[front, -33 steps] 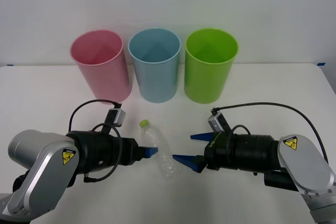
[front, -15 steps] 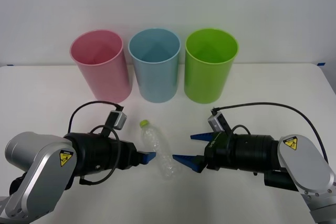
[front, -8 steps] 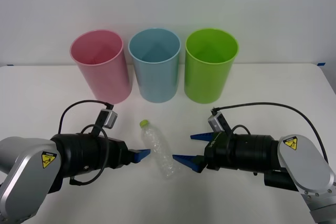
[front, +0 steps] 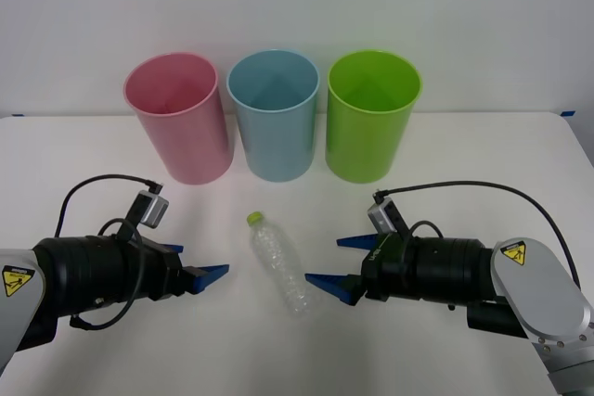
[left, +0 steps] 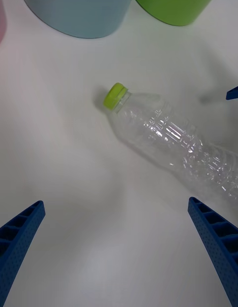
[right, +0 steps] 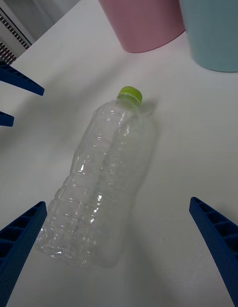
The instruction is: Put cans in the blue bin and PET bottles in the pink bin and trash in the green bin.
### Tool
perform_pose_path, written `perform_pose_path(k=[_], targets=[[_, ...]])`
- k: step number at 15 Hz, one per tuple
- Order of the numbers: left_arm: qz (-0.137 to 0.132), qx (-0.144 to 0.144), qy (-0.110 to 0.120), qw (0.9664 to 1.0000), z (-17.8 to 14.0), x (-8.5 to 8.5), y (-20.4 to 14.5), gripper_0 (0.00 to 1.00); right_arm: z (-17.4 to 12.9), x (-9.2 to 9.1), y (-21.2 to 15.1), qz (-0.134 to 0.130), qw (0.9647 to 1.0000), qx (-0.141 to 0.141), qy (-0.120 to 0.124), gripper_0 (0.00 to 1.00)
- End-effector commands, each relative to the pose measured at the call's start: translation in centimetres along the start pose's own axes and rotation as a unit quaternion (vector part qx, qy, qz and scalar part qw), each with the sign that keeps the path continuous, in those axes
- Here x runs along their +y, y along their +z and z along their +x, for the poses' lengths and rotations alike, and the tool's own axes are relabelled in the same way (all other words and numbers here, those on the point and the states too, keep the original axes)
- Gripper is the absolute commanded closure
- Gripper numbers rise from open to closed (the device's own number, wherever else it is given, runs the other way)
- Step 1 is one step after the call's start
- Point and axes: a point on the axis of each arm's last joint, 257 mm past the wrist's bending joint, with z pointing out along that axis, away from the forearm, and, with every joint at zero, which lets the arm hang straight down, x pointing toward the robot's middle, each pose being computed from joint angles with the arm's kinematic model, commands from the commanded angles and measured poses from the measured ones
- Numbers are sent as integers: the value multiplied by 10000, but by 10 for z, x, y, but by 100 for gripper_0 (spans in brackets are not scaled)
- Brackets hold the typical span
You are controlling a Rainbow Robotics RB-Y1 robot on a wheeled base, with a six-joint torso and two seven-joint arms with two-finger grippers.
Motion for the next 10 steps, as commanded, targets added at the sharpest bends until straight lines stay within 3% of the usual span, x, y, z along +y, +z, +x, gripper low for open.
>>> perform_pose_path(k=[1, 4, 10], targets=[[-85, 47, 249, 9996, 5, 15, -14, 0, 0, 0, 0, 0, 10000, 0, 0, 0], [-120, 103, 411, 9990, 10, 28, -29, 0, 0, 0, 0, 0, 10000, 0, 0, 0], [-185, -53, 271, 9994, 16, 34, -52, 0, 0, 0, 0, 0, 10000, 0, 0, 0]])
